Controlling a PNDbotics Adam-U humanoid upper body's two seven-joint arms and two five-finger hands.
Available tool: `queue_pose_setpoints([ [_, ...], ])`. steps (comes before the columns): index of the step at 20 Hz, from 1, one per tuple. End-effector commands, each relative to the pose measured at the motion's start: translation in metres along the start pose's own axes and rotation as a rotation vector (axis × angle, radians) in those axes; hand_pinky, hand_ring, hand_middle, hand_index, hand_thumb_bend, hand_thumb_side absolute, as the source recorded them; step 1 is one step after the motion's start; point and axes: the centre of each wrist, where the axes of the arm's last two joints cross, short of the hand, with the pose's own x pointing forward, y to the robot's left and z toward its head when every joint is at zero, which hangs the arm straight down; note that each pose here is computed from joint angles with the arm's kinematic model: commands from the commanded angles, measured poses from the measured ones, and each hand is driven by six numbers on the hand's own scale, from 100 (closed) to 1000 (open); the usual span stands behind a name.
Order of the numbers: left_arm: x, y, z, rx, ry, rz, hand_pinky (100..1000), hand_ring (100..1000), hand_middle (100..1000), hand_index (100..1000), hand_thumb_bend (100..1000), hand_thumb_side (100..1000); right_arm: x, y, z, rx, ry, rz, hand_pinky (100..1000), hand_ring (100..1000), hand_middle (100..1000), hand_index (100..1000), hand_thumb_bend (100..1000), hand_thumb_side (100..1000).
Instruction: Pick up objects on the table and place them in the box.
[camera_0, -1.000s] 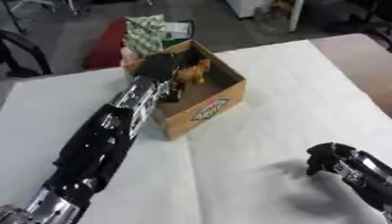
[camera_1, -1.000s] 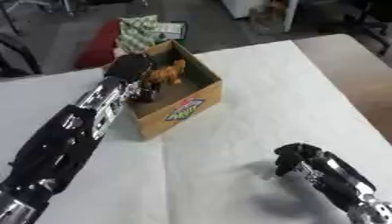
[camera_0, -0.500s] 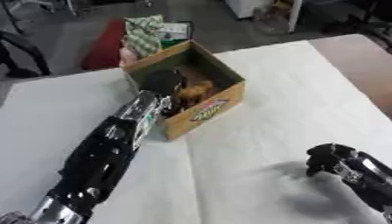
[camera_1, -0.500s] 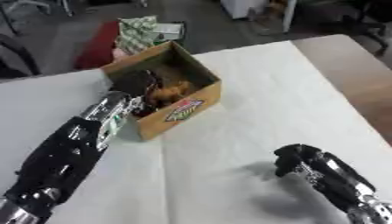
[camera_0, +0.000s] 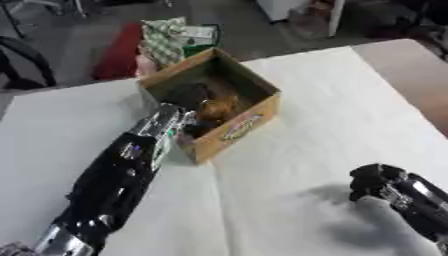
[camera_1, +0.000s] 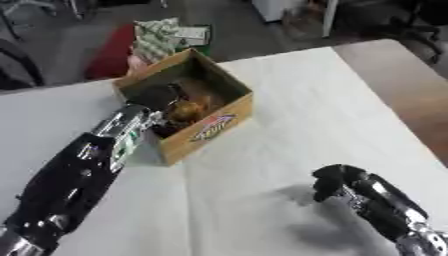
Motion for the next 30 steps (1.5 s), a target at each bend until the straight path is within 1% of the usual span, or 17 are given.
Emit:
queue_pose_setpoints([
  [1,-0.017,0.034,0.006,0.055,0.019,-0.006,878,910,897,922,1000,940,0.007,-0.006,0.000,-0.007,-0.015,0.021,613,570,566,741,100,598],
  [4,-0.026,0.049,0.011,0.065,0.032,-0.006,894,928,923,933,1000,947,0.006,-0.007,0.001,-0.011,-0.012,0.020,613,570,567,741,100,597],
  [8,-0.039,0.073,0.023,0.122,0.044,-0.006,896,931,930,935,1000,922,0.005,-0.007,0.003,-0.017,-0.009,0.018,613,570,566,741,100,595],
  [10,-0.047,0.085,0.032,0.172,0.052,0.007,892,928,928,933,1000,894,0.005,-0.007,0.004,-0.025,-0.005,0.018,613,570,566,741,100,595],
  [12,-0.061,0.095,0.042,0.232,0.062,0.018,891,926,926,931,1000,868,0.004,-0.008,0.006,-0.032,-0.002,0.017,613,570,566,740,100,595],
  [14,-0.076,0.100,0.054,0.290,0.068,0.020,884,918,919,926,995,808,0.003,-0.008,0.007,-0.038,0.000,0.017,614,570,566,740,100,596],
  [15,-0.084,0.101,0.061,0.315,0.073,0.023,869,903,904,917,862,736,0.003,-0.008,0.008,-0.042,0.002,0.016,614,570,566,740,100,598],
  [17,-0.100,0.100,0.075,0.366,0.093,0.038,844,875,877,902,723,626,0.002,-0.008,0.010,-0.048,0.007,0.013,614,570,566,739,100,600],
  [19,-0.113,0.097,0.088,0.413,0.114,0.061,815,838,838,879,608,527,0.002,-0.008,0.010,-0.049,0.008,0.011,614,570,566,739,100,597],
  [20,-0.119,0.095,0.095,0.435,0.127,0.077,797,813,809,862,530,482,0.002,-0.008,0.011,-0.050,0.008,0.010,614,570,566,739,100,595],
  [21,-0.123,0.092,0.101,0.456,0.140,0.097,782,794,784,842,420,426,0.002,-0.008,0.011,-0.054,0.007,0.010,614,570,566,739,100,595],
  [22,-0.126,0.088,0.107,0.476,0.149,0.117,764,770,749,819,263,351,0.002,-0.008,0.011,-0.058,0.006,0.009,614,570,566,739,100,596],
  [23,-0.128,0.084,0.112,0.497,0.161,0.143,761,766,744,815,237,338,0.002,-0.008,0.011,-0.061,0.005,0.008,614,570,566,739,100,596],
  [24,-0.130,0.081,0.118,0.518,0.175,0.173,740,742,710,791,100,286,0.002,-0.008,0.011,-0.063,0.005,0.007,614,570,566,739,100,598],
  [26,-0.133,0.072,0.128,0.561,0.205,0.246,714,707,672,765,100,291,0.002,-0.008,0.012,-0.067,0.006,0.006,614,570,566,739,100,596],
  [28,-0.131,0.062,0.138,0.595,0.230,0.318,693,675,636,737,100,367,0.002,-0.009,0.012,-0.074,0.004,0.007,614,570,565,738,100,594],
  [30,-0.126,0.051,0.147,0.622,0.249,0.381,687,666,627,734,100,394,0.003,-0.010,0.012,-0.078,0.001,0.008,614,570,565,738,100,595],
])
